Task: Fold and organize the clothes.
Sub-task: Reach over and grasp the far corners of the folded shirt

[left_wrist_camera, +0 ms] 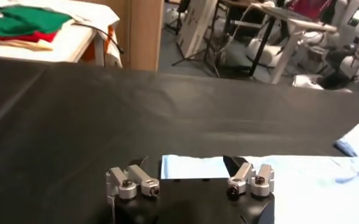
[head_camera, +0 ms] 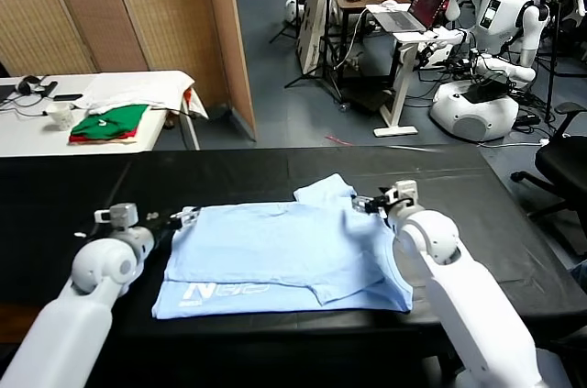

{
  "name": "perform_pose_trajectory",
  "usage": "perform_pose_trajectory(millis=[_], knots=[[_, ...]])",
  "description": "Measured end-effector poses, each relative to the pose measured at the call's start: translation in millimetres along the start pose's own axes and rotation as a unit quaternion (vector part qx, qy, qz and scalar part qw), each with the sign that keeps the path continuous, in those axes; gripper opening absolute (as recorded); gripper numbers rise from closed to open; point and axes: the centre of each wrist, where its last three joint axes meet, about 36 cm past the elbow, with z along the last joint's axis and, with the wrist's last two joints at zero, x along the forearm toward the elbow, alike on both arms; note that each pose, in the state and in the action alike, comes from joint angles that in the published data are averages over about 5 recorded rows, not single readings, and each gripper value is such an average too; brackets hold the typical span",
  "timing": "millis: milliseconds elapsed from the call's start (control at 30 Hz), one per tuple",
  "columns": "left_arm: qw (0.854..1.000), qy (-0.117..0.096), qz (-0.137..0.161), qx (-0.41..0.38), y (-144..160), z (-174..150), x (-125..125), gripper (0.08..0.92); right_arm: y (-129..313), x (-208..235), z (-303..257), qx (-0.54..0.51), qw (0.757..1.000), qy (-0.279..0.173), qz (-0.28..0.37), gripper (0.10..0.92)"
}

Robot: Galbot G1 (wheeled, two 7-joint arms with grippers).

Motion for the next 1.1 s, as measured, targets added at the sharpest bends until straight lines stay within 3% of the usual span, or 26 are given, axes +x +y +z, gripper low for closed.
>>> perform_pose_trajectory(millis=[200,300,400,467,567,633,733,833,900,1100], knots=[[1.000,0.015,-0.007,0.002,6,0,-13,0.907,6,-20,-3,-0.010,1.000,0.013,-0.006,0.899],[1.000,0.021,-0.009,0.004,9,2,-16,0.907,9,-26,-2,-0.014,1.000,0.018,-0.009,0.858],[1.000,0.024,-0.008,0.005,11,3,-19,0.895,11,-29,0,-0.016,1.000,0.022,-0.012,0.733],[1.000,0.025,-0.007,0.006,12,3,-20,0.873,12,-30,1,-0.017,0.999,0.024,-0.013,0.608],[1.000,0.028,-0.006,0.006,11,5,-22,0.723,12,-31,2,-0.017,0.999,0.025,-0.013,0.418],[1.000,0.030,-0.004,0.005,9,6,-23,0.574,12,-31,2,-0.018,0.999,0.025,-0.013,0.288],[0.999,0.032,-0.001,0.002,6,7,-22,0.385,12,-29,2,-0.019,0.999,0.023,-0.015,0.162],[0.999,0.033,0.002,-0.002,4,7,-21,0.211,10,-25,3,-0.020,0.999,0.017,-0.021,0.141],[0.999,0.033,0.003,-0.005,3,7,-19,0.154,8,-21,5,-0.022,0.999,0.002,-0.025,0.140],[1.000,0.025,0.004,-0.014,3,3,-9,0.145,0,1,12,-0.019,0.998,-0.051,-0.025,0.140]])
